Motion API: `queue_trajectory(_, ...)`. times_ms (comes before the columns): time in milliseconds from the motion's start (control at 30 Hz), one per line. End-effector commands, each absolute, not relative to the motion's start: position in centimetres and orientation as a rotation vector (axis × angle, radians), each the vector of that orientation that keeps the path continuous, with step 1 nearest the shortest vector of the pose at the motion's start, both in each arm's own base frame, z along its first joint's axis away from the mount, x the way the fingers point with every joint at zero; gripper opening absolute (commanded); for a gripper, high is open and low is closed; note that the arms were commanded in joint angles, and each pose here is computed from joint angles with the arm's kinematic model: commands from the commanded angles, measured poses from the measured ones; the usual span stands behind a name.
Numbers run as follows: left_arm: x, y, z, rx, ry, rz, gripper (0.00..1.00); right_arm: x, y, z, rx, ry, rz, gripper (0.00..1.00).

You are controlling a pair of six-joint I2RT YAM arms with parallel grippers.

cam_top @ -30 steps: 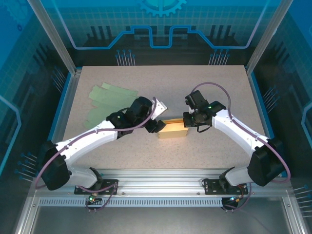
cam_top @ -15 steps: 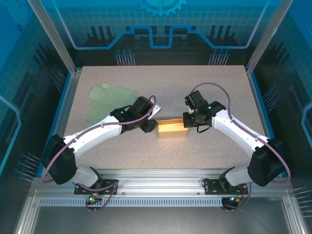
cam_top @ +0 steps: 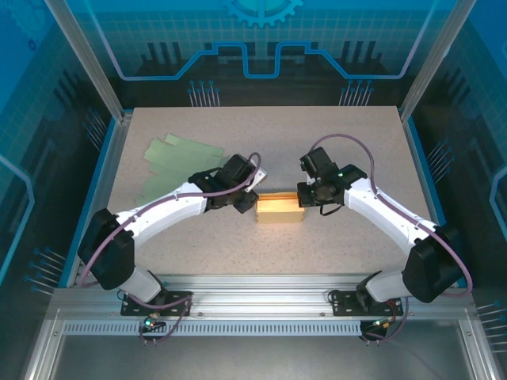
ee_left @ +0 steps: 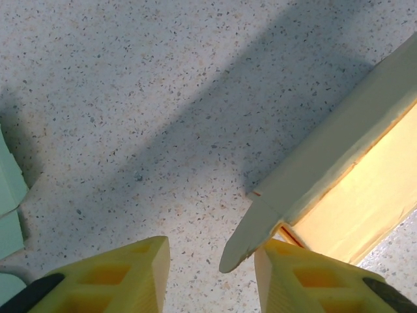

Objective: Fold the paper box

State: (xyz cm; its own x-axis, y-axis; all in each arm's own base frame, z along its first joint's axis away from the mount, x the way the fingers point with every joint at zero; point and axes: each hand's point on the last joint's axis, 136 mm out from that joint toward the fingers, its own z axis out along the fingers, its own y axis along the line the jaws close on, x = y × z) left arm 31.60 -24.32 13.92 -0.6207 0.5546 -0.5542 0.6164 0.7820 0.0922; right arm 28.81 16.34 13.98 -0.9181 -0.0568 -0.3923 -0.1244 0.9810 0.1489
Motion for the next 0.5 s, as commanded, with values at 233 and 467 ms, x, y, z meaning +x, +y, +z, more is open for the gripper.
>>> queue_trajectory(233, 31.76, -25.23, 14.82, 0.836, 2.436, -0.212, 0.24, 28.44, 16.68, 14.81, -0.138, 2.722, 0.248, 0.08)
queue_trajectory(467, 31.8, -25.06, 14.7, 0.838, 2.446, -0.197, 0.28, 28.48, 16.76, 14.7, -0.141, 2.723, 0.25, 0.08)
